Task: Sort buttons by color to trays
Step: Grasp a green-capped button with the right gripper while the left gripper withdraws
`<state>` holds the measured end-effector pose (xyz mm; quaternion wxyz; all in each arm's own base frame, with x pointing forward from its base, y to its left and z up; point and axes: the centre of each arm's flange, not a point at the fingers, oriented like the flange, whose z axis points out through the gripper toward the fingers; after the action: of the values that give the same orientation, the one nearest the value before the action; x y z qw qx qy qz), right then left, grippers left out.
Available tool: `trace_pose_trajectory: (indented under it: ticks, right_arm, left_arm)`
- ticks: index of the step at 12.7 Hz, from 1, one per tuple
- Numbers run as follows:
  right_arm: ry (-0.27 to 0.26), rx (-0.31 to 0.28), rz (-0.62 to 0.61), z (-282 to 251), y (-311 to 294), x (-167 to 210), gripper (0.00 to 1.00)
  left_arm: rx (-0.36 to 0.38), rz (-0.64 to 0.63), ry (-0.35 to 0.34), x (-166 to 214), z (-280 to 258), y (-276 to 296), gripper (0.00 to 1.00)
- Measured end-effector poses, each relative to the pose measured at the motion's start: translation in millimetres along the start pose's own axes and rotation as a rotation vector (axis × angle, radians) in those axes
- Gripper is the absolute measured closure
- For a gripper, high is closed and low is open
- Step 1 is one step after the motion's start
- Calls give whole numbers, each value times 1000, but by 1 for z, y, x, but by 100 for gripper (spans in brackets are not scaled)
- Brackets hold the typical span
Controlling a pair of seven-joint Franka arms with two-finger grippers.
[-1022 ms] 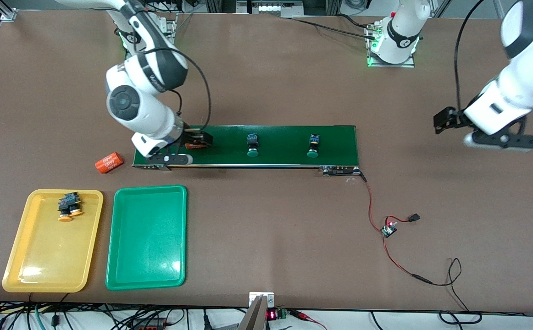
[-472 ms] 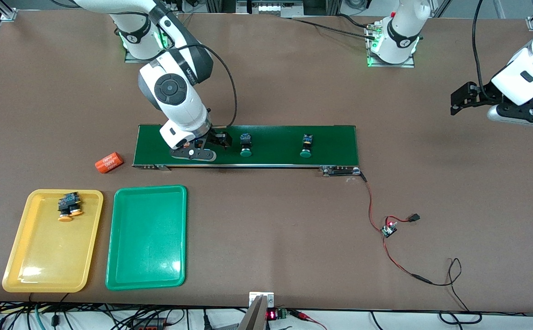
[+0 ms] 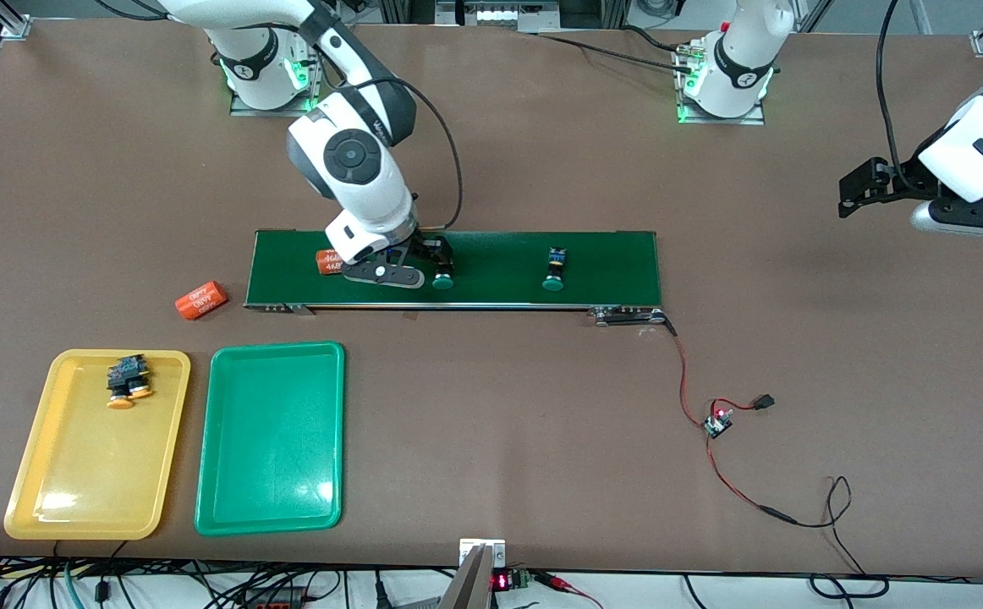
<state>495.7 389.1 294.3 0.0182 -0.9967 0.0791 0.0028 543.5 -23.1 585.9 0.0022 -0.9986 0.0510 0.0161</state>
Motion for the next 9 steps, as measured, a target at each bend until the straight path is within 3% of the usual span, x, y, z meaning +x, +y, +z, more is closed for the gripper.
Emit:
trace_pose_trajectory:
  ticks: [5,6,7,9]
  right_arm:
    - [1,-16,0,33,-9,-9,0]
    - [2,-15,0,34,-9,-9,7]
    - [9,-15,-5,34,-9,-8,7]
    - [29,-30,-29,35,-8,-7,31]
  left_arm:
    - [0,3,4,0,-5,2,0]
    - [0,4,3,1,-5,2,0]
    - [0,6,2,1,-5,3,0]
    - [0,7,1,3,-3,4,0]
